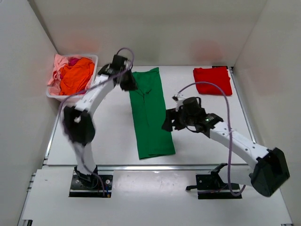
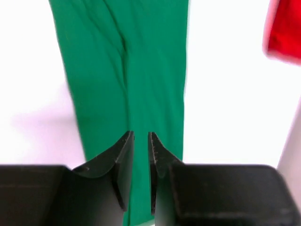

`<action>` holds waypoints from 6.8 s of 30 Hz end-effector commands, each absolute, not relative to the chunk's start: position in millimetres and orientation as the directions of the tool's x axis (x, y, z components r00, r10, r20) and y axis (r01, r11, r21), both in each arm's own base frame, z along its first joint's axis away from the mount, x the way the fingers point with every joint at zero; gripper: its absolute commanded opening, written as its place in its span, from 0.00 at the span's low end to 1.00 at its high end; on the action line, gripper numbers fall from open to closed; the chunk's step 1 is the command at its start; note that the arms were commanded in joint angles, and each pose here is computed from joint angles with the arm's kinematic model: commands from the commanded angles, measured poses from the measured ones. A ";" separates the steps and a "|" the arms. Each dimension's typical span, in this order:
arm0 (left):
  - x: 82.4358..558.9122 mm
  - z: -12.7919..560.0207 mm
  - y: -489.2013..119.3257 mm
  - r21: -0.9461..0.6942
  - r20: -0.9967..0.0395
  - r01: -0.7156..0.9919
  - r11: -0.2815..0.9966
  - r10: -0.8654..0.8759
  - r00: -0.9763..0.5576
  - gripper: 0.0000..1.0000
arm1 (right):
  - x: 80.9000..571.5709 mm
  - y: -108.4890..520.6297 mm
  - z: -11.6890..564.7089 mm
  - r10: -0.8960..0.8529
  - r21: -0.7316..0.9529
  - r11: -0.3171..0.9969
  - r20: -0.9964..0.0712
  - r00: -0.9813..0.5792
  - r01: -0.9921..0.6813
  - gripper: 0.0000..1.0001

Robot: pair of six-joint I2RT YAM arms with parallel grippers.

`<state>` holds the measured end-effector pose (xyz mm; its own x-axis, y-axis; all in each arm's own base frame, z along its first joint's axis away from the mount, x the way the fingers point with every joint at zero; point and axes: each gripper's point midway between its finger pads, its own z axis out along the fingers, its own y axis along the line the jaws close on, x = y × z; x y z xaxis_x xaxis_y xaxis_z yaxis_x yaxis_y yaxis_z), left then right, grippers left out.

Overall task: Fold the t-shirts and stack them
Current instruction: Rotate the tshirt 90 degrees, then grab the bottom of the folded rectangular tshirt with both arms, then fold the folded rectangular tshirt in 1/3 of the way, then grab one side of the 2/3 rectangular tshirt with both arms

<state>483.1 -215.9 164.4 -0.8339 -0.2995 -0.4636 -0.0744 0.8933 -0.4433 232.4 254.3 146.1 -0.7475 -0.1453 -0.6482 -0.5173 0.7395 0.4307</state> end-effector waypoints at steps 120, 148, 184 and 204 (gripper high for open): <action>187.0 92.0 -204.6 -0.575 -0.058 -0.343 0.743 -0.455 -0.889 0.02 | 203.8 227.0 106.7 -0.349 0.455 0.768 -0.292 -0.890 -0.451 0.00; 398.9 85.9 -176.8 -0.556 -0.205 -0.374 0.742 -0.558 -0.804 0.10 | 413.5 256.8 117.9 -0.120 0.516 0.791 -0.394 -0.911 -0.327 0.00; 322.3 77.7 -167.6 -0.583 -0.292 -0.366 0.725 -0.608 -0.738 0.57 | 346.2 237.5 86.7 -0.010 0.420 0.889 -0.386 -0.923 -0.185 0.73; 300.4 33.1 -176.3 -0.481 -0.280 -0.417 0.771 -0.585 -0.761 0.57 | 326.7 247.7 53.4 0.132 0.462 0.886 -0.328 -0.936 -0.036 0.56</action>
